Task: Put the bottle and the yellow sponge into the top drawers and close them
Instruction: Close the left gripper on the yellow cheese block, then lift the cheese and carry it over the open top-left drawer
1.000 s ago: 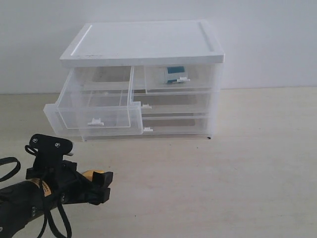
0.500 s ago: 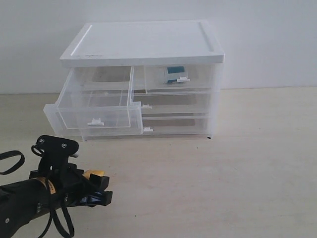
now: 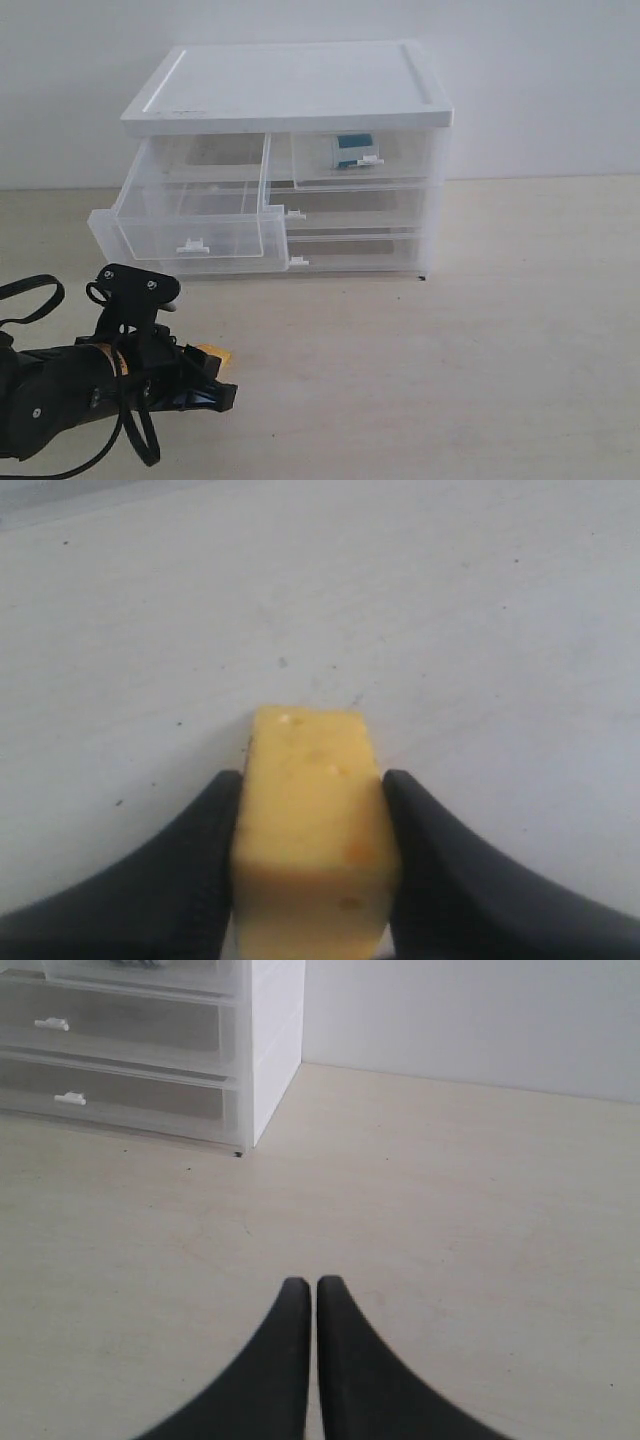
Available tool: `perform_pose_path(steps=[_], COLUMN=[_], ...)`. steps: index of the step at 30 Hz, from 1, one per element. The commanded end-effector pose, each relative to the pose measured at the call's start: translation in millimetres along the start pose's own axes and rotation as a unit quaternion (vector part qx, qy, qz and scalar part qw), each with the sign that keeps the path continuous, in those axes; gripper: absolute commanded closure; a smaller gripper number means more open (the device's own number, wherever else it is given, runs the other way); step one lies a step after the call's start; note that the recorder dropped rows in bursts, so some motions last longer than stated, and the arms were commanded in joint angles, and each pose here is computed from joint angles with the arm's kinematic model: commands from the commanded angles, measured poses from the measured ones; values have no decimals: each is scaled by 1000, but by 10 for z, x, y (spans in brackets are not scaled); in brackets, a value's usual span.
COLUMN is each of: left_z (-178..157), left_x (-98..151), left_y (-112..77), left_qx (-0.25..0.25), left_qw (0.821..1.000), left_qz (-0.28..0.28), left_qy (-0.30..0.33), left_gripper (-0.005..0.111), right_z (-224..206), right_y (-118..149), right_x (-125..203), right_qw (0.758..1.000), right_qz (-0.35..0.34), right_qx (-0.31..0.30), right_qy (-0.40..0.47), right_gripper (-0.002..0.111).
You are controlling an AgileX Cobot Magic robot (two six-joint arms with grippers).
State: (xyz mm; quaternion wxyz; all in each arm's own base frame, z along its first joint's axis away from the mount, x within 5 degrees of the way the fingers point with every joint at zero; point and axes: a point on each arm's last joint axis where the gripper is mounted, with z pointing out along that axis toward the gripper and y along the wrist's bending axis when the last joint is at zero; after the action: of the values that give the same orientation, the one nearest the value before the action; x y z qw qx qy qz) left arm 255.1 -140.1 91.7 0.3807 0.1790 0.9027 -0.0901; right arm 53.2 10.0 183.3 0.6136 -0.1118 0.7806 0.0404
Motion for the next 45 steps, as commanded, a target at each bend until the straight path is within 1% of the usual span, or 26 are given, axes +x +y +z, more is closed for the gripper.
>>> perform_pose_path(steps=[1,6,9,18,20,23,25,28,31,32,33,34,38,39,42,44,45], left_z=[5,-81,-200,-665,-815,-1084,-1264,-1537,-1780,-1905,-1944,-1983,-1902,-1809,-1591,-1383,-1336], left_x=[11,-7,-41,-137,-183,-295,-377,-517,-654,-759,-819,-939,-1180,-1302,-1553,-1655,-1666], left_y=[5,-17,-20,-40,-77,-149,-193,-211,-196,-190,-189,-196,-199,-172,-65,-31,-34], left_qx=[0,12,16,32,40,55,66,78,83,85,86,85,77,67,44,37,36], left_qw=[1000,999,999,993,992,994,995,994,988,983,980,975,973,975,983,989,990], left_qz=[6,25,28,51,59,67,69,60,44,39,37,34,34,31,18,14,16], left_qy=[9,33,40,104,102,68,31,-45,-120,-159,-176,-200,-215,-209,-175,-143,-138], left_gripper=[103,103,103,103,103,103,103,103,103,103,103,103,103,103,103,103,103], right_z=[-3,-3,-3,-3,-3,-3,-3,-3,-3,-3,-3,-3,-3,-3,-3,-3,-3], right_y=[-1,-1,-1,-1,-1,-1,-1,-1,-1,-1,-1,-1,-1,-1,-1,-1,-1], right_x=[-10,-10,-10,-10,-10,-10,-10,-10,-10,-10,-10,-10,-10,-10,-10,-10,-10], right_qw=[1000,1000,1000,1000,1000,1000,1000,1000,1000,1000,1000,1000,1000,1000,1000,1000,1000], right_qz=[-2,-2,-2,-2,-2,-2,-2,-2,-2,-2,-2,-2,-2,-2,-2,-2,-2], right_qx=[1,1,1,1,1,1,1,1,1,1,1,1,1,1,1,1,1], right_qy=[-7,-7,-7,-7,-7,-7,-7,-7,-7,-7,-7,-7,-7,-7,-7,-7,-7], right_gripper=[108,108,108,108,108,108,108,108,108,108,108,108,108,108,108,108,108])
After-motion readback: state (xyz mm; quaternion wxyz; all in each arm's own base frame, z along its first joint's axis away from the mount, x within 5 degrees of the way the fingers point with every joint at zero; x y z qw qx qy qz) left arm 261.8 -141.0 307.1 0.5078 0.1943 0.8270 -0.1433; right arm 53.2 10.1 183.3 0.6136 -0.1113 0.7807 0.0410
